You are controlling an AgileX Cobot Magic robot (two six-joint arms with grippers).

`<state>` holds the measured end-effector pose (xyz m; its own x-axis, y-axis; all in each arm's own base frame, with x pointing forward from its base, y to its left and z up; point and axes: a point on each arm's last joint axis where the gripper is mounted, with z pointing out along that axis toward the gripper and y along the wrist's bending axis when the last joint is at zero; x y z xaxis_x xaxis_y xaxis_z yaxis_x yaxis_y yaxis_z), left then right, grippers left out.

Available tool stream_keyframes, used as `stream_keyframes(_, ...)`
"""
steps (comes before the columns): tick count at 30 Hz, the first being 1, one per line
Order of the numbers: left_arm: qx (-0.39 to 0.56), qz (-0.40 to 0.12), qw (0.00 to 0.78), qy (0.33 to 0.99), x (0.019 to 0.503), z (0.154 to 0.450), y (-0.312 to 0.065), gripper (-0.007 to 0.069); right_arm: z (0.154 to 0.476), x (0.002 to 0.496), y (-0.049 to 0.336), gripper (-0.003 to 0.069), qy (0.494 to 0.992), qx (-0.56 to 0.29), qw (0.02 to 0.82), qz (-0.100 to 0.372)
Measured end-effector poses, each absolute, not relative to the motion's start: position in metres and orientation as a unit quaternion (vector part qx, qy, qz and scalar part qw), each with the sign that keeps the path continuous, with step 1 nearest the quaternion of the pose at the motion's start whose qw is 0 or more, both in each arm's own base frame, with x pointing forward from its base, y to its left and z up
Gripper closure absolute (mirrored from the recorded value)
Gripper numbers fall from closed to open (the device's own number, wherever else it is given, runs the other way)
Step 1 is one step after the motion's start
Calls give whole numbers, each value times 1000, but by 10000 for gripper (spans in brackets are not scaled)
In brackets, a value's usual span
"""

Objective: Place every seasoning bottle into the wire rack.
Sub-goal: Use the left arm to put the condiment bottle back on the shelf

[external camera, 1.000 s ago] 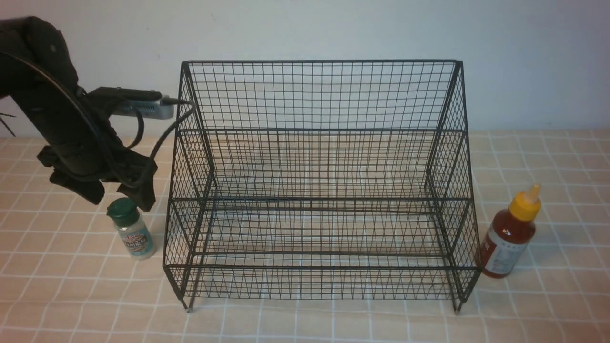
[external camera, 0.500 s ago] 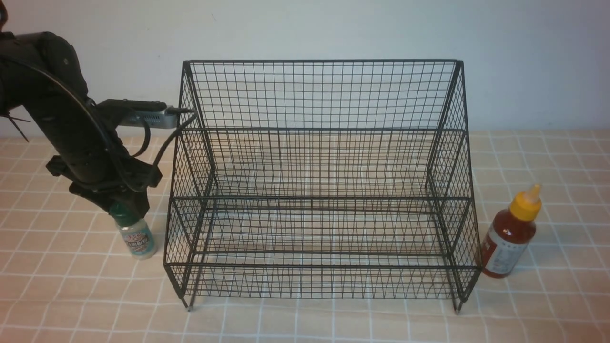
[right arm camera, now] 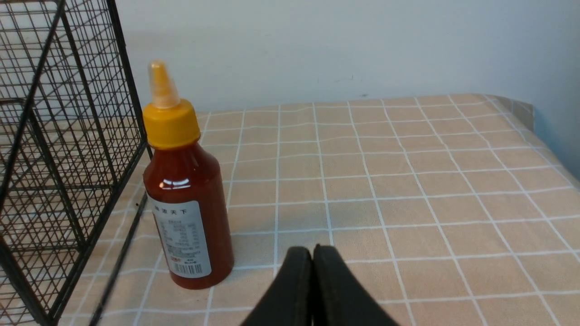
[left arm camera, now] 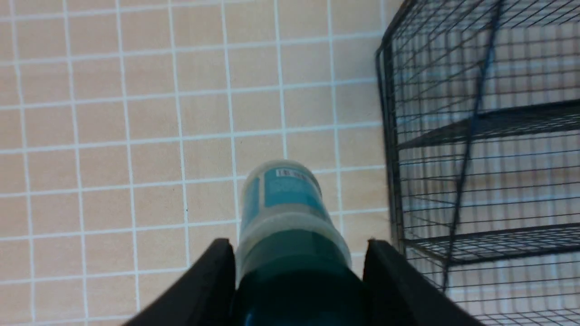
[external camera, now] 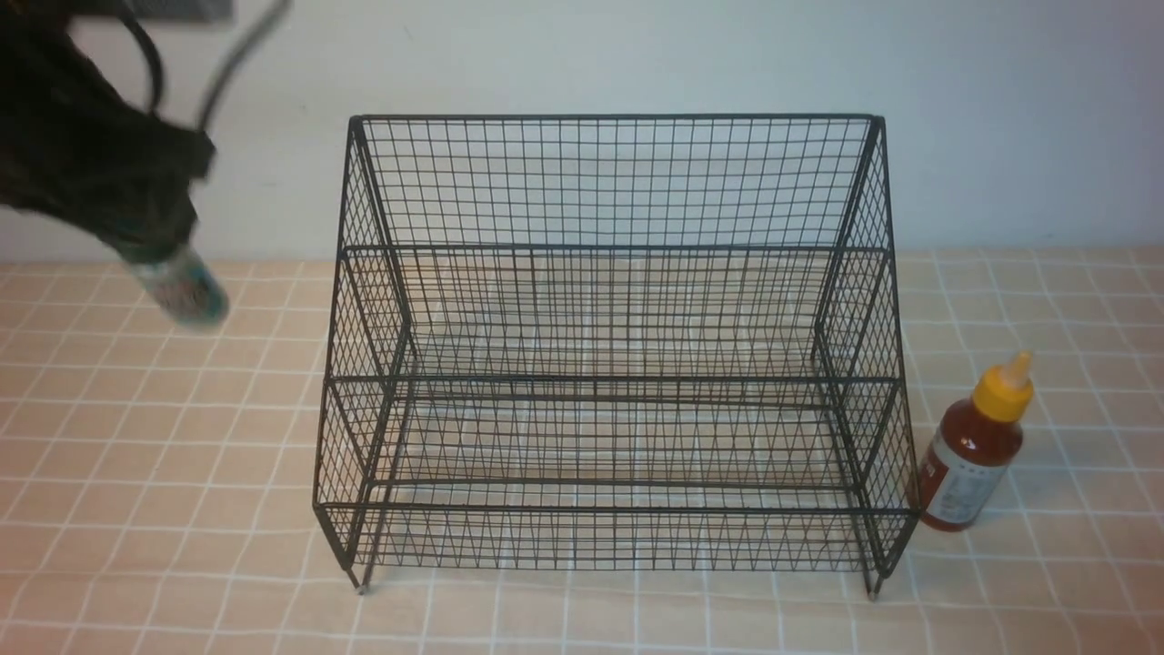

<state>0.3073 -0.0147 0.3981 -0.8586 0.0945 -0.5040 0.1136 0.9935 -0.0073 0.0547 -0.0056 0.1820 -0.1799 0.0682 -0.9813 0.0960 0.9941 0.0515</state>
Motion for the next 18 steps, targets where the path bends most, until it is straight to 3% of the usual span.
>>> stream_keyframes(4,85,-43,302,949,271,429,-44,302,182,55,-6,673,768,53,638,-11)
stream_keyframes(7,110,-66,303,944,258,432,-67,302,182,55,-6,673,768,53,638,-11)
stream_keyframes(10,143,-84,277,946,248,419,-95,302,182,55,-6,673,768,54,638,-11)
stream_keyframes(12,177,-76,236,952,245,395,-116,302,182,55,-6,673,768,54,638,-11)
stream_keyframes(18,172,-48,180,967,256,350,-132,302,182,55,-6,673,768,54,638,-11)
